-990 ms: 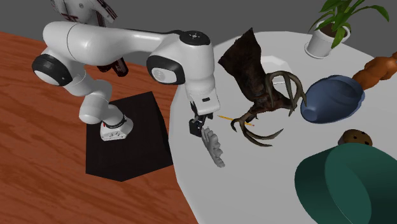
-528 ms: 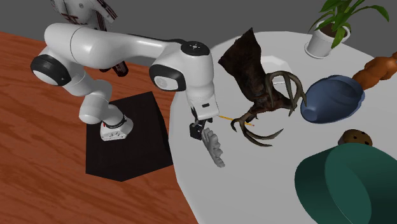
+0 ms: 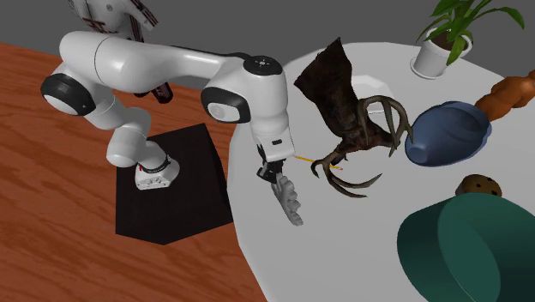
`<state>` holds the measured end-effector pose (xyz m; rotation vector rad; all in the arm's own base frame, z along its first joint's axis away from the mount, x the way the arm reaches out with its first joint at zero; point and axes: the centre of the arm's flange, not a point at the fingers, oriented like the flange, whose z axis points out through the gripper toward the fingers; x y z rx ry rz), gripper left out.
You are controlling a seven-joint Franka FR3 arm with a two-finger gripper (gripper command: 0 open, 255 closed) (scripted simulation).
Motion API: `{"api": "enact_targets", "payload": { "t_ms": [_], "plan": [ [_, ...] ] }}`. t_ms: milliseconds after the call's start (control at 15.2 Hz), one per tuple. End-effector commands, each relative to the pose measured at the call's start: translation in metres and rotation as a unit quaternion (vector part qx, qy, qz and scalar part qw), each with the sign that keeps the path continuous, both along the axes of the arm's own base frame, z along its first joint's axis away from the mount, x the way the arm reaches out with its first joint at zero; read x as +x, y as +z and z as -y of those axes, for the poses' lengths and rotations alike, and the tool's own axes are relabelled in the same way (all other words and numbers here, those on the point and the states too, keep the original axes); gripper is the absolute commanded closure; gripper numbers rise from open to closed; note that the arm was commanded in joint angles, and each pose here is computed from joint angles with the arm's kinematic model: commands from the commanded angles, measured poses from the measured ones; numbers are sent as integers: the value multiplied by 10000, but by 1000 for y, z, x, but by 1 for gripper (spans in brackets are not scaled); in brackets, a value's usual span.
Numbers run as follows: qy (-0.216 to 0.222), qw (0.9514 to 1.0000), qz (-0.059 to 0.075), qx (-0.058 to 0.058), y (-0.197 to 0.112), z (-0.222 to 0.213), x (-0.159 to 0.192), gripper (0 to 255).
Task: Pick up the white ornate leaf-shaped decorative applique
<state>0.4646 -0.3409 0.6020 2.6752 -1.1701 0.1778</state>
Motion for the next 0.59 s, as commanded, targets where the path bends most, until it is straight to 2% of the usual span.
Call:
{"api": "enact_targets", "payload": {
  "t_ms": [0,528],
  "plan": [
    [-3,10000,-4,1,0,0,0,255],
    [-3,10000,-4,1,36,1,0,255]
  ]
}}
